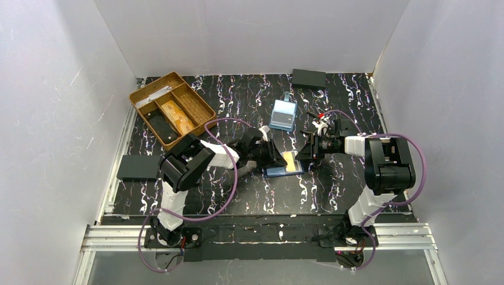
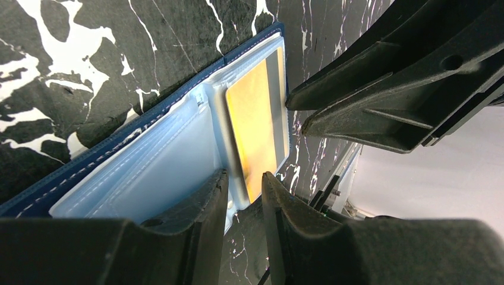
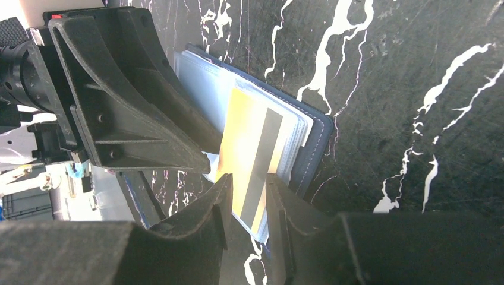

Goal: Take the credit cards out of the card holder
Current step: Remove the credit card from the card holder.

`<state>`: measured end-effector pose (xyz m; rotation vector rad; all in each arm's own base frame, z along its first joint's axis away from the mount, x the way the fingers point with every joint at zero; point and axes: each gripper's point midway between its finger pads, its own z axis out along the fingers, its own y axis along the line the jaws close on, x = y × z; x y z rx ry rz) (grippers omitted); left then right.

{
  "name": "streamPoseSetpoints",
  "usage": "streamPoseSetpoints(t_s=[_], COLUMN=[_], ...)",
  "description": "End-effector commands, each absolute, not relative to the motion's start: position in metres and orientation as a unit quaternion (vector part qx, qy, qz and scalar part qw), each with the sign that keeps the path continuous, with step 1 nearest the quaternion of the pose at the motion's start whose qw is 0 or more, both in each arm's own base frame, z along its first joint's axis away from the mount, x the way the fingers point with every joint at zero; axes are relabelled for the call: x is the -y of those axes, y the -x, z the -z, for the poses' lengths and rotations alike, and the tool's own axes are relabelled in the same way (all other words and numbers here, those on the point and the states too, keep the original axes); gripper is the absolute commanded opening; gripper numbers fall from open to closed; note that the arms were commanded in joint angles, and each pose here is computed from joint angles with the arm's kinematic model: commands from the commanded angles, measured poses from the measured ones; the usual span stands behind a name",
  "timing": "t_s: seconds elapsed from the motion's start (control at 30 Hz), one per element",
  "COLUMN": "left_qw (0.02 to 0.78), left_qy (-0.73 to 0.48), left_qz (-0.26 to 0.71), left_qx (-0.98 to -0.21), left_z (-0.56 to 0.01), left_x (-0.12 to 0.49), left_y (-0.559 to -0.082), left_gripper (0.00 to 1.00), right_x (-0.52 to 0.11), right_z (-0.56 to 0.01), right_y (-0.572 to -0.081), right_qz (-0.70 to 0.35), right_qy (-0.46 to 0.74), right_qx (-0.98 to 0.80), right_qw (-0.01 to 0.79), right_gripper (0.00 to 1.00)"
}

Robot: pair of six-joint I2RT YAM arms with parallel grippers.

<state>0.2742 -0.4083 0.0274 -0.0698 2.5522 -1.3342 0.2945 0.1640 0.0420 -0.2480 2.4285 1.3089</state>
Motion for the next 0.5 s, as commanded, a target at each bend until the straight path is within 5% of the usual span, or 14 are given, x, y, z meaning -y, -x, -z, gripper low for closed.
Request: streamPoseSetpoints(t_s=[0.0, 0.47], left_qw=[0.116, 0.111], left_qy=[0.030, 0.030], left_qz=[0.434, 0.436], left_qx=[-0.893, -0.892], left_z=[-0.008, -0.008], left_x=[0.401, 0.402], left_y=[-0.270, -0.270], left_gripper=[0.27, 0.27], right_x=[-0.160, -0.174], right_z=[-0.051, -0.051], right_y=[-0.304, -0.292], right_qz=[-0.451, -0.495], right_qy=[0.103, 0.106], right_qx=[-0.861, -0.844], right_qw=[0.212, 0.175], right_gripper=[0.36, 0.31])
